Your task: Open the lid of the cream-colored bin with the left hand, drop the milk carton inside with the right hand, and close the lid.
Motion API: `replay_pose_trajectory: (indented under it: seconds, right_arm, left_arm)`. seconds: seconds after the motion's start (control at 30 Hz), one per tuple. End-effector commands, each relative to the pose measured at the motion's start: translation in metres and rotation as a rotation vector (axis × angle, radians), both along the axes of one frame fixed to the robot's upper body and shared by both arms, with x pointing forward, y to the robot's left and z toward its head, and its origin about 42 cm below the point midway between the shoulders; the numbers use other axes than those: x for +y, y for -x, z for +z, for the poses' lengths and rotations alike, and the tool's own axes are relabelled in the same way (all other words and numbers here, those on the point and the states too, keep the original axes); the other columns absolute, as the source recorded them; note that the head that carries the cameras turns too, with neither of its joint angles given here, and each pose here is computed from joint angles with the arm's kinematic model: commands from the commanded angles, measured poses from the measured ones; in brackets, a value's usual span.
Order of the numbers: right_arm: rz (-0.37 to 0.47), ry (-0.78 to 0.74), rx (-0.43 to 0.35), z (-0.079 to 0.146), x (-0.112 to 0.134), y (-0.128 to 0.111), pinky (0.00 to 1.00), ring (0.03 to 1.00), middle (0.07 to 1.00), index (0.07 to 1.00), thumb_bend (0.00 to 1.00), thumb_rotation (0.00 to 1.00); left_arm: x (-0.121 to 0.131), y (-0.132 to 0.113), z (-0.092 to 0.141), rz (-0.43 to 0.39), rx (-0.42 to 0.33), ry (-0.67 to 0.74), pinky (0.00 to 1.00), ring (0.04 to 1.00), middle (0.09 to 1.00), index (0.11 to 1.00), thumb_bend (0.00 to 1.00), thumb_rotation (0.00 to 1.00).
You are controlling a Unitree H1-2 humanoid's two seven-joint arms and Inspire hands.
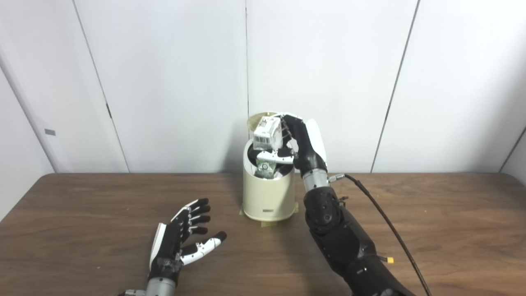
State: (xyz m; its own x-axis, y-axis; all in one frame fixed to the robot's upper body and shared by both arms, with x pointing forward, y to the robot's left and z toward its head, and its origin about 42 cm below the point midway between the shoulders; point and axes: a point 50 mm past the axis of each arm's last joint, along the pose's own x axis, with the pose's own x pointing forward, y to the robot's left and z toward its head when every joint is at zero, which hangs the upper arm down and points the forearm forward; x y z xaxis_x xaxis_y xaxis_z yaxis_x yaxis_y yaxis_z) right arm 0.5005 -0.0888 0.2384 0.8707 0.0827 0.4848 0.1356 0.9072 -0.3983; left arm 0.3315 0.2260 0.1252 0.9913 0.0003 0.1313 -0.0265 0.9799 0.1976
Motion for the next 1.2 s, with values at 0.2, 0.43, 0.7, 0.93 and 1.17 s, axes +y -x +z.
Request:
replay_pose_trajectory:
  seconds: [0.2,0.43,0.7,0.93,1.17]
  right_arm:
    - [0.026,0.051,-0.181,0.020,-0.002,-0.007,0.30,0.379,0.487,0.549,0.51,0.00]
    - [0.007,0.086,-0.211,0.016,-0.006,-0.010,0.30,0.386,0.486,0.533,0.51,0.00]
    - [0.003,0.104,-0.214,0.015,-0.008,-0.012,0.32,0.391,0.492,0.528,0.51,0.00]
    - [0.000,0.121,-0.211,0.013,-0.008,-0.013,0.32,0.390,0.494,0.528,0.51,0.00]
    - [-0.007,0.155,-0.204,0.007,-0.009,-0.014,0.33,0.392,0.493,0.526,0.51,0.00]
  left_arm:
    - [-0.002,-0.004,0.019,-0.005,-0.064,-0.002,0.65,0.745,0.788,0.803,0.68,0.05]
    - [-0.002,-0.003,0.020,-0.002,-0.066,-0.010,0.66,0.745,0.787,0.802,0.69,0.07]
    - [-0.001,-0.003,0.021,-0.004,-0.068,-0.013,0.65,0.737,0.782,0.798,0.68,0.05]
    - [-0.001,-0.002,0.021,-0.003,-0.069,-0.020,0.64,0.731,0.779,0.795,0.67,0.04]
    - [-0.002,0.000,0.021,-0.007,-0.074,-0.008,0.64,0.729,0.773,0.793,0.68,0.04]
